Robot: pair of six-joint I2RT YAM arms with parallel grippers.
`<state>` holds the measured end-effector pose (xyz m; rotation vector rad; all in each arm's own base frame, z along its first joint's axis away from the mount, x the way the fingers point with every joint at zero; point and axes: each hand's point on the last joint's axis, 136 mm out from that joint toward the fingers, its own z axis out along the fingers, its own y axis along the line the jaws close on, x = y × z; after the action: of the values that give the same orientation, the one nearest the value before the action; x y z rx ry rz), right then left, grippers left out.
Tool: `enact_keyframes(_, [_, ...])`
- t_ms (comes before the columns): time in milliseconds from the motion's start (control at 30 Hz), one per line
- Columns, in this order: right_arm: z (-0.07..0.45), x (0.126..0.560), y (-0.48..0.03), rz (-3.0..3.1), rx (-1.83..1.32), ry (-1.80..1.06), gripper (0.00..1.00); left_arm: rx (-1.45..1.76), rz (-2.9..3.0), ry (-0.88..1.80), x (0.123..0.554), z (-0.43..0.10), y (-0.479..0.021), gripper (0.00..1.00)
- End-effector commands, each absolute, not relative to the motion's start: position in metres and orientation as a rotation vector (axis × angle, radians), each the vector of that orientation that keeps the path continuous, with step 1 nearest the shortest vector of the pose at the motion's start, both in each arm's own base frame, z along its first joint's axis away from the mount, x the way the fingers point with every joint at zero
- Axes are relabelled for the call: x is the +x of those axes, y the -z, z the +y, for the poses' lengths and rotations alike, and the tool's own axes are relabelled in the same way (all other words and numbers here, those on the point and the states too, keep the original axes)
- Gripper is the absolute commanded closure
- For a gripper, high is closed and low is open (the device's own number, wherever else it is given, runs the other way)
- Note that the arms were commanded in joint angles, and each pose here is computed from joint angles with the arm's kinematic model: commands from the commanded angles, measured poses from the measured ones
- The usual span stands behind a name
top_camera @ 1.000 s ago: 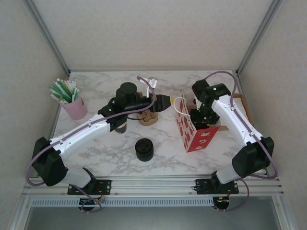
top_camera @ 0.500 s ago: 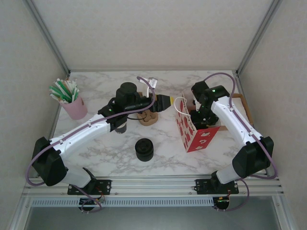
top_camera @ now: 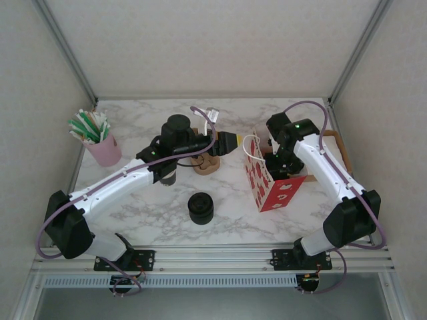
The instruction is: Pack the takeout coffee
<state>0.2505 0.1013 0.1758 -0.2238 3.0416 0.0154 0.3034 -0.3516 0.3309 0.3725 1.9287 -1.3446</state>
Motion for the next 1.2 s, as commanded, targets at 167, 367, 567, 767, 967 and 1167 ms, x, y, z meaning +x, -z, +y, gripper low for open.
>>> enact_keyframes(167, [0.100, 0.246, -0.182, 3.035, -0.222, -0.036, 0.36, 0.388, 1.883, 1.341, 0.305, -0.354, -0.346, 0.25])
enact_keyframes(367, [0.098, 0.246, -0.181, 3.036, -0.217, -0.025, 0.36, 0.387, 1.880, 1.341, 0.305, -0.354, -0.347, 0.25])
enact_keyframes(567, [0.095, 0.246, -0.177, 3.052, -0.197, -0.015, 0.36, 0.387, 1.880, 1.341, 0.306, -0.354, -0.347, 0.25])
enact_keyframes(767, [0.090, 0.244, -0.169, 3.089, -0.171, 0.006, 0.36, 0.387, 1.881, 1.341, 0.305, -0.354, -0.347, 0.25])
enact_keyframes(967, [0.088, 0.246, -0.163, 3.096, -0.164, 0.017, 0.36, 0.387, 1.882, 1.341, 0.306, -0.355, -0.347, 0.25])
enact_keyframes(1167, [0.089, 0.247, -0.162, 3.097, -0.165, 0.010, 0.36, 0.386, 1.885, 1.339, 0.306, -0.355, -0.345, 0.25])
